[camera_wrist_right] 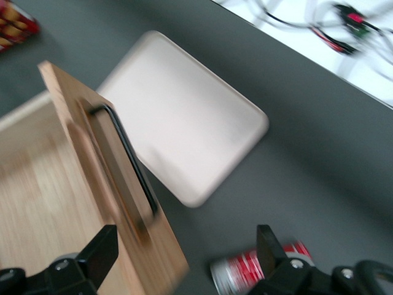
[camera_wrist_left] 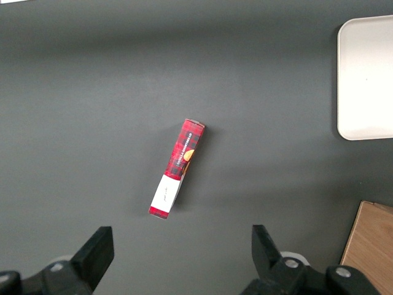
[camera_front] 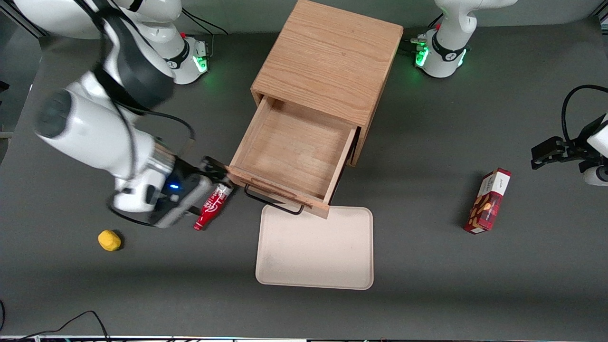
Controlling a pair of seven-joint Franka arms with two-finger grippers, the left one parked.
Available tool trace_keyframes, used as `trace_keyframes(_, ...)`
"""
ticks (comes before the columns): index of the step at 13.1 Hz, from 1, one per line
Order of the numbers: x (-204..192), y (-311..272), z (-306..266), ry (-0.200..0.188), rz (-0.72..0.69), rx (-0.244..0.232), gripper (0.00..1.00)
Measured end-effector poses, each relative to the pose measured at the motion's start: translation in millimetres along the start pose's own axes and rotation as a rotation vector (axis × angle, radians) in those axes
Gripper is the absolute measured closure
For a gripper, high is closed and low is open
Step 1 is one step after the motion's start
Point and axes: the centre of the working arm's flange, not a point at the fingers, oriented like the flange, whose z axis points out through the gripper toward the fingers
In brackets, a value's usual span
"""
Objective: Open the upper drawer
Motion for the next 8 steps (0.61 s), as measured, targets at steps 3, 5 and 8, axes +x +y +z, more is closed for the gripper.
trace_keyframes(3, -65, 51, -79, -0.121, 0.234, -0.111, 0.00)
trace_keyframes(5, -104, 62, -107, -0.150, 0.423, -0.176, 0.00)
trace_keyframes(8, -154, 74, -109, -0.193, 0.614, -0.228, 0.00)
